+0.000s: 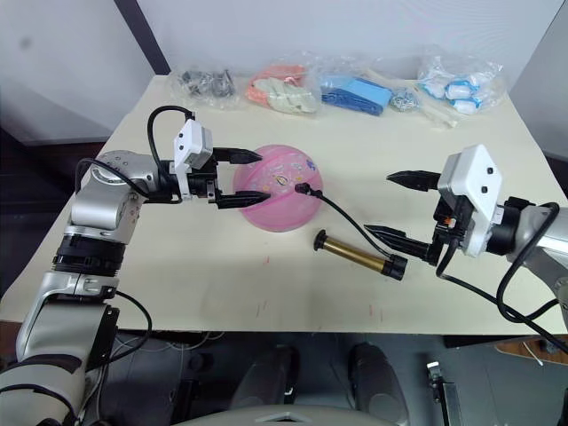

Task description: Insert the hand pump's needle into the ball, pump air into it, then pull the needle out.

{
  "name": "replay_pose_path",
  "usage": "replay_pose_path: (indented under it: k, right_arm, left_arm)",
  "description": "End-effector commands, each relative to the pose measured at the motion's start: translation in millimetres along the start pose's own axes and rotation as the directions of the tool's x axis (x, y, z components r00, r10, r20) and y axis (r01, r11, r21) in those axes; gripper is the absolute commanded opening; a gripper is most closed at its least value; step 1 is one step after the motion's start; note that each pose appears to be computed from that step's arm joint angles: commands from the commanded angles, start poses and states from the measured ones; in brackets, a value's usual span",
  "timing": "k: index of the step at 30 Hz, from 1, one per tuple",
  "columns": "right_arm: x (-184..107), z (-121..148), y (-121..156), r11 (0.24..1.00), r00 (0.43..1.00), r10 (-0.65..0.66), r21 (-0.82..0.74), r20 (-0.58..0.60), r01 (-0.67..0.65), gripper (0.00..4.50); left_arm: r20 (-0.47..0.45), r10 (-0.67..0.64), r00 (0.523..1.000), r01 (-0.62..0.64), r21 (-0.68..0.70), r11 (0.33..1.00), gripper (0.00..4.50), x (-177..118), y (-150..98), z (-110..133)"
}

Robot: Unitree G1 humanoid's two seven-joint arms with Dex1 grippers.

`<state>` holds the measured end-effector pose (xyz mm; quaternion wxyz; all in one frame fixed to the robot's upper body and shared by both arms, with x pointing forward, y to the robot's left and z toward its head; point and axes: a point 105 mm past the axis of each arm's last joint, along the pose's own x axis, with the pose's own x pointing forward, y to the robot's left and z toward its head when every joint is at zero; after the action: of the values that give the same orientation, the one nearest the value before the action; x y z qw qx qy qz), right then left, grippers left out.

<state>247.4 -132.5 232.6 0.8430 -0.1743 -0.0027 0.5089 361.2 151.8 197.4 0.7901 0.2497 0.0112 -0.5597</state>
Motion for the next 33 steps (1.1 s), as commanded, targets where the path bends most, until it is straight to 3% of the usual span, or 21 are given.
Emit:
replay_pose_path:
  k: [1, 9, 16, 19, 22, 33]
  right_arm:
    - [5, 7, -3, 0.999, 1.0, -0.002, -0.038, 0.015, 0.003, 4.47]
    - [62, -7, -29, 1.0, 1.0, 0.006, -0.029, -0.03, -0.007, 4.47]
    - [107, -9, -35, 0.996, 0.997, 0.068, -0.05, -0.035, -0.07, 4.47]
    - [122, -7, -32, 0.994, 0.995, 0.097, -0.053, -0.02, -0.098, 3.64]
    - [133, -4, -31, 0.992, 0.994, 0.108, -0.069, -0.006, -0.108, 2.3]
    - [150, -11, -34, 0.988, 0.994, 0.104, -0.108, -0.045, -0.109, 2.3]
  left_arm:
    - [-0.079, -0.009, 0.997, 0.009, 0.002, 1.0, 4.5, 1, -2, -21]
    - [-0.084, -0.007, 0.996, 0.008, 0.013, 1.0, 4.5, 1, -4, -30]
    - [-0.08, -0.008, 0.997, 0.01, 0.015, 1.0, 4.5, 1, -6, -32]
    - [-0.078, -0.008, 0.997, 0.009, 0.013, 1.0, 4.5, 1, -6, -32]
    - [-0.078, -0.009, 0.997, 0.009, 0.011, 1.0, 4.5, 1, -7, -33]
    - [-0.079, -0.005, 0.997, 0.006, 0.008, 1.0, 4.5, 1, -8, -33]
